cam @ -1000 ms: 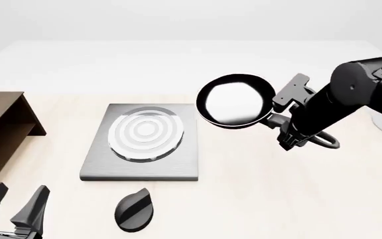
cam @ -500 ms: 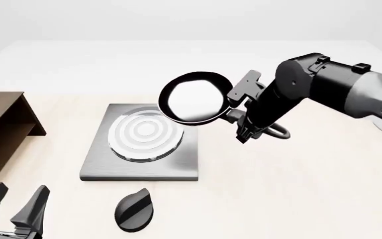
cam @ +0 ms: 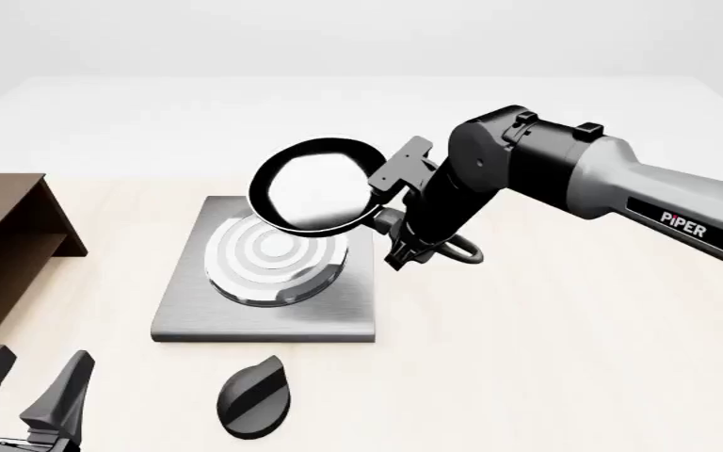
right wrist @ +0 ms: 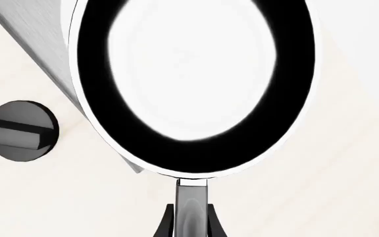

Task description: Turn on the stove and put the frying pan on it.

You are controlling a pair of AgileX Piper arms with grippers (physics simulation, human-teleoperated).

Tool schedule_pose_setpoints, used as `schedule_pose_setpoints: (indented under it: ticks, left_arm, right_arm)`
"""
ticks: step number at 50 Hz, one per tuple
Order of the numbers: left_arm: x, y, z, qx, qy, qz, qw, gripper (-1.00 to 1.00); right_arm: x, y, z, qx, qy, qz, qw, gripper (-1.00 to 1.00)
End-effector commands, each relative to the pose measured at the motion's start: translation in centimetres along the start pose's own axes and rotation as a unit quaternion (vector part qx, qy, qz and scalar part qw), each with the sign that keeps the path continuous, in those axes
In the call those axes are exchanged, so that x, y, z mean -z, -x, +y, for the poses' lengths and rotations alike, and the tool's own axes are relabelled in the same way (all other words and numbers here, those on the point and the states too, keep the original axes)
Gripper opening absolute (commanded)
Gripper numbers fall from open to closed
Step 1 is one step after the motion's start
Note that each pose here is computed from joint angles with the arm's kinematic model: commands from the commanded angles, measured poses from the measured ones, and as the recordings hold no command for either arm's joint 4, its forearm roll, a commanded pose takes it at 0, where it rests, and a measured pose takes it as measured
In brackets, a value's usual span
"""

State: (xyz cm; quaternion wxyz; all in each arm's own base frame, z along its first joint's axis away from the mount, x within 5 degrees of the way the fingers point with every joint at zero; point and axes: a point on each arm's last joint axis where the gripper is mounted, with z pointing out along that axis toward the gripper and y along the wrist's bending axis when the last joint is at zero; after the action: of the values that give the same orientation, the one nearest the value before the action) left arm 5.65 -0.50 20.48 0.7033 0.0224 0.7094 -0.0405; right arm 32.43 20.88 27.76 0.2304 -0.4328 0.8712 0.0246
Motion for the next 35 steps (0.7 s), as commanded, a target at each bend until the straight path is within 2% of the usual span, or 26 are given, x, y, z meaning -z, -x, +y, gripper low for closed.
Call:
schedule_pose_setpoints:
  ticks: [1,13,17,35]
  left_arm:
    - [0.0,0.0,0.0,0.001,0.000,0.001,1.0000,1.00]
    - [0.0,0.0,0.0,0.001,0.000,0.000,1.0000,1.00]
    - [0.0,0.0,0.0,0.001,-0.001,0.000,1.0000,1.00]
    - [0.0,0.0,0.0,0.001,-0.001,0.000,1.0000,1.00]
  right_arm:
    - [-0.4,1.8,1.0,-0.009,0.003,-0.024,0.9997,-1.00]
    - [-1.8,2.6,2.6,-0.013,0.012,-0.029,0.9994,-1.00]
    - [-2.5,2.8,3.8,-0.011,0.019,-0.030,0.9993,-1.00]
    - [-4.9,2.5,5.3,-0.016,0.029,-0.022,0.9992,-1.00]
